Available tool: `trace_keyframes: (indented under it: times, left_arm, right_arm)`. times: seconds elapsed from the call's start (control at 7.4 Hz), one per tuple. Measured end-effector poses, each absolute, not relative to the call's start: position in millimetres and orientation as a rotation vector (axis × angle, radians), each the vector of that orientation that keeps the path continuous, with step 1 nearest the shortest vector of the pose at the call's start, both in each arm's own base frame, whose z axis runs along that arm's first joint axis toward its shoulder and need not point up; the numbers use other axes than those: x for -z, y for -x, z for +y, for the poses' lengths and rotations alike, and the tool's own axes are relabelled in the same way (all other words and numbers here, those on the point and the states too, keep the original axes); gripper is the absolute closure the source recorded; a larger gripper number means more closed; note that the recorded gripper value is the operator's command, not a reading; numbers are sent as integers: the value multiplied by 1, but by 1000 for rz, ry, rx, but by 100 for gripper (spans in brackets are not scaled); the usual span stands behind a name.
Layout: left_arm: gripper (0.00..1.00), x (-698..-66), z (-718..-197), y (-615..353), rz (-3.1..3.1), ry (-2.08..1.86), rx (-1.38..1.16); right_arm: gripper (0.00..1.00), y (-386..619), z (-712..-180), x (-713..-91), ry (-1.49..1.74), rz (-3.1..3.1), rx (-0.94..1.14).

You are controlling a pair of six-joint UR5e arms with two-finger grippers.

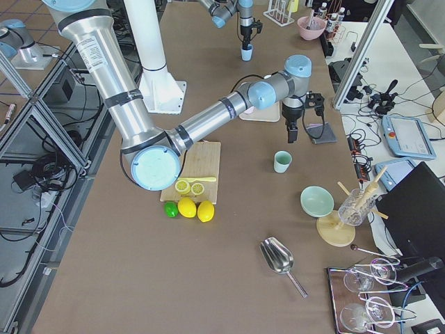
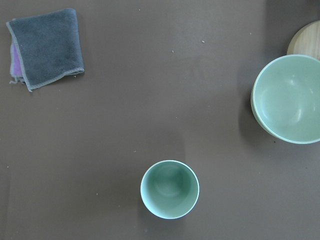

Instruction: Place all cups on tray

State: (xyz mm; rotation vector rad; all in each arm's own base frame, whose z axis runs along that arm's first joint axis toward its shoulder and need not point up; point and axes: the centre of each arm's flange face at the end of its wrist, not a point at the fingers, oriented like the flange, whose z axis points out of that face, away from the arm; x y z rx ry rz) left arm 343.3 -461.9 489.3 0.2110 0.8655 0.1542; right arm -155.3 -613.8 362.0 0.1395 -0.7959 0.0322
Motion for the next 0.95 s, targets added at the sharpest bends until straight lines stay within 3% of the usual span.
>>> trace_keyframes:
  times: [0.27, 0.95]
  left_arm:
    - [100, -453, -468, -357, 894, -233, -170]
    - [100, -281, -501, -432, 911, -146, -85]
  right_arm:
    - [0, 155, -611, -373, -131, -789, -24]
    - [0, 154, -608, -387, -123, -776, -2]
